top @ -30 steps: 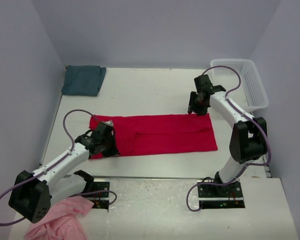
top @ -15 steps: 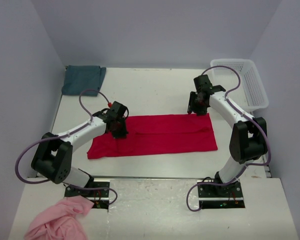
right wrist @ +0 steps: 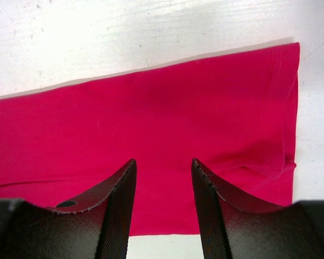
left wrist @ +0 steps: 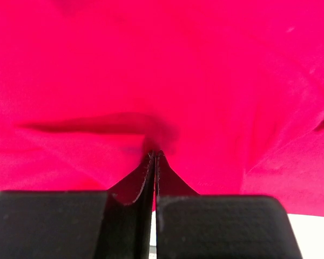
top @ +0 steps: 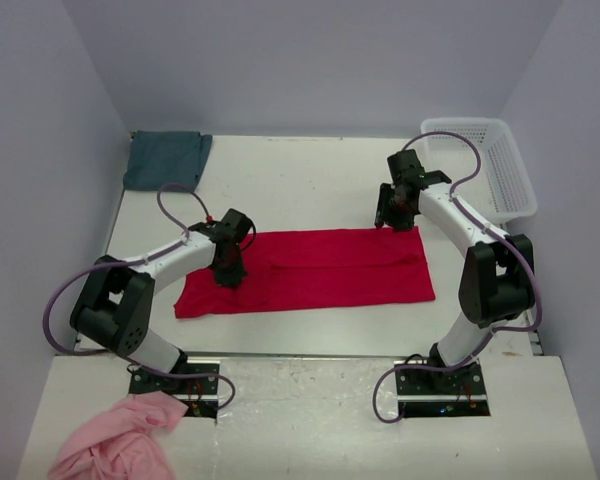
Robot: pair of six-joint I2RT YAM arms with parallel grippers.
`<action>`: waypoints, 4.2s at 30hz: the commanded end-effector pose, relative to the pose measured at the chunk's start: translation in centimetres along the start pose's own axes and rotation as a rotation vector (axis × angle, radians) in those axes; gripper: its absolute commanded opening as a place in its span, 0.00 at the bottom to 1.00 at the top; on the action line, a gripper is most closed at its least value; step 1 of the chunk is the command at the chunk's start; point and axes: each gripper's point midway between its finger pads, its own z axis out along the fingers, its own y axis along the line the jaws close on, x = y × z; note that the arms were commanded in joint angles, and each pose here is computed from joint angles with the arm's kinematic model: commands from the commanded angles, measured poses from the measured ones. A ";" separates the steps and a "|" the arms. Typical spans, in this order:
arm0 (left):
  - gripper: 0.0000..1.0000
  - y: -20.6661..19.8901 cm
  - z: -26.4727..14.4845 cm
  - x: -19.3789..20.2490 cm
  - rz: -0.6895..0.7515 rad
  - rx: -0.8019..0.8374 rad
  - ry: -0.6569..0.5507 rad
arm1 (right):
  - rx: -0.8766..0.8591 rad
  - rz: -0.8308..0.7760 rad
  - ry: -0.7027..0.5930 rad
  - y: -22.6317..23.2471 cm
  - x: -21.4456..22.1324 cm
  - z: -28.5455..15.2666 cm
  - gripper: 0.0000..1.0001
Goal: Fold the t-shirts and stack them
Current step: Fold the other side of the tshirt into a rectangle, then rotate the tshirt 90 degrees
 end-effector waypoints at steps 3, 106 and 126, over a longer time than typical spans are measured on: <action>0.00 2.2 -1.0 1.2 -0.097 -0.076 0.003 | -0.045 -0.012 -0.067 0.8 -1.2 -1.9 0.47; 0.03 -24.1 11.9 -25.4 0.075 0.977 0.046 | -0.156 -0.308 0.373 15.7 19.4 5.2 0.00; 0.21 -21.2 -5.8 -35.7 0.204 1.192 -0.391 | -0.051 -0.429 -0.051 14.4 9.0 -5.9 0.00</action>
